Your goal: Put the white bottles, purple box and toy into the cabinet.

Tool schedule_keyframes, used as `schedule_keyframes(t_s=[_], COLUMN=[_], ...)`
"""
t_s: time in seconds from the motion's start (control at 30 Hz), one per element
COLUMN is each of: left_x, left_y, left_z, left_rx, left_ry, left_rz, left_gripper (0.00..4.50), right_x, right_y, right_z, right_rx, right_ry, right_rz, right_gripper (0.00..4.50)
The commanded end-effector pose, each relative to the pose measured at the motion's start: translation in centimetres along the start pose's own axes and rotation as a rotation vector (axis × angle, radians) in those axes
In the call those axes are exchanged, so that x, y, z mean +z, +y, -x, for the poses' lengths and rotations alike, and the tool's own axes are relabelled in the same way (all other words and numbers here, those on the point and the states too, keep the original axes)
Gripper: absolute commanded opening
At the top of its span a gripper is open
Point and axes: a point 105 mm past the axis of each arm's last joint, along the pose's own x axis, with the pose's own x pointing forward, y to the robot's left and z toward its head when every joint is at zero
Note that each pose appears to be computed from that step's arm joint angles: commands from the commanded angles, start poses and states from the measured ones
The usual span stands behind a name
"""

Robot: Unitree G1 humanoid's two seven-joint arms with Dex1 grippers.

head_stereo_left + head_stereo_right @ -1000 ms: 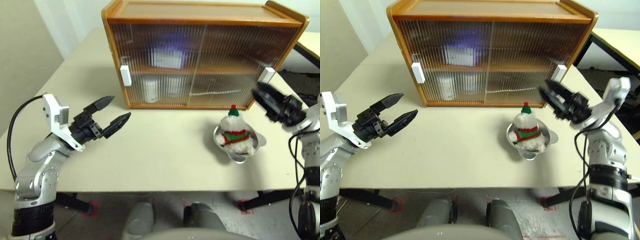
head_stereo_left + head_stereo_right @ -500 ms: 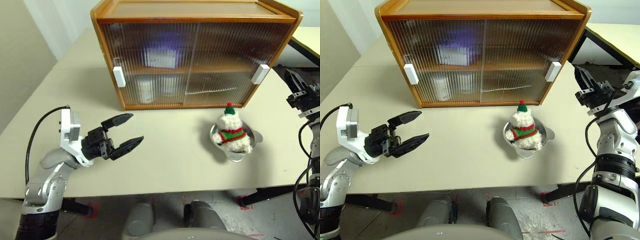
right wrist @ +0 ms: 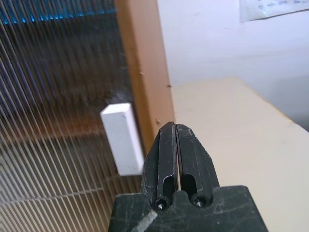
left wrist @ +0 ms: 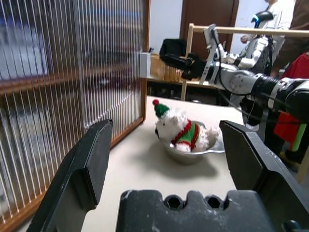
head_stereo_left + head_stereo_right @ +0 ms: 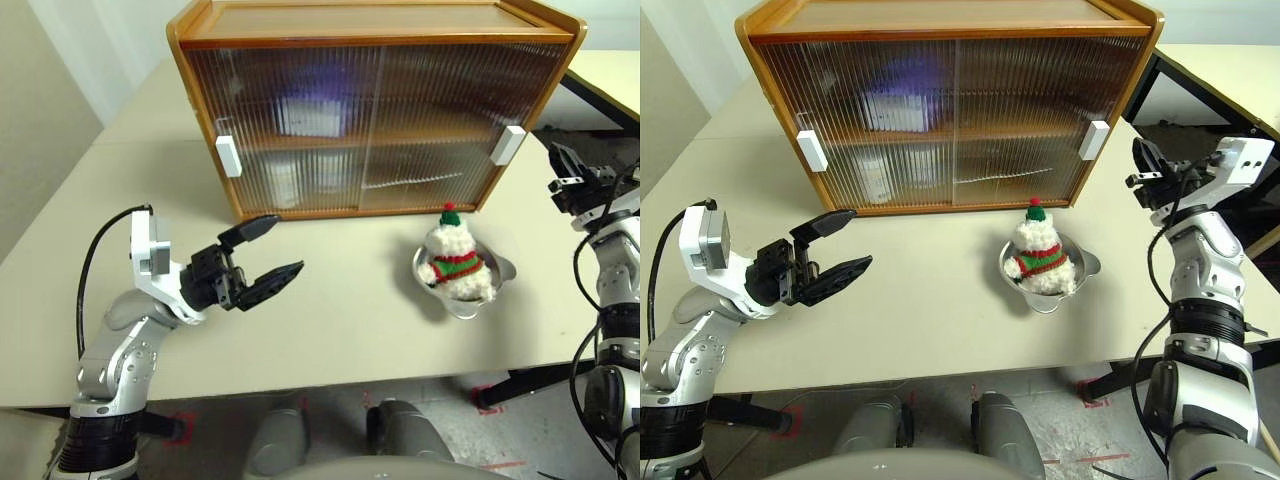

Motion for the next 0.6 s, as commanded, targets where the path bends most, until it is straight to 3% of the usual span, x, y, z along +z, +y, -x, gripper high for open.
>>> schedule_keyframes(t_s=[0.03,0.6], left_x=[0.2,0.0], left_y=[-0.4,-0.5], left_z=[-0.7,-1.0], left_rx=[-0.022,-0.015], left_ry=[-0.017,-0.021], left_rz=[0.0,0.006], left_gripper=[4.5,4.5], right_x=[-0.9,-2.1], right_y=[0.2,3.2], right_z=[-0.5,-2.5], right_rx=[-0.008,0.074], right_ry=[0.037,0.069], right_rz=[-0.014,-0.069], right_gripper=[0.04,0.04])
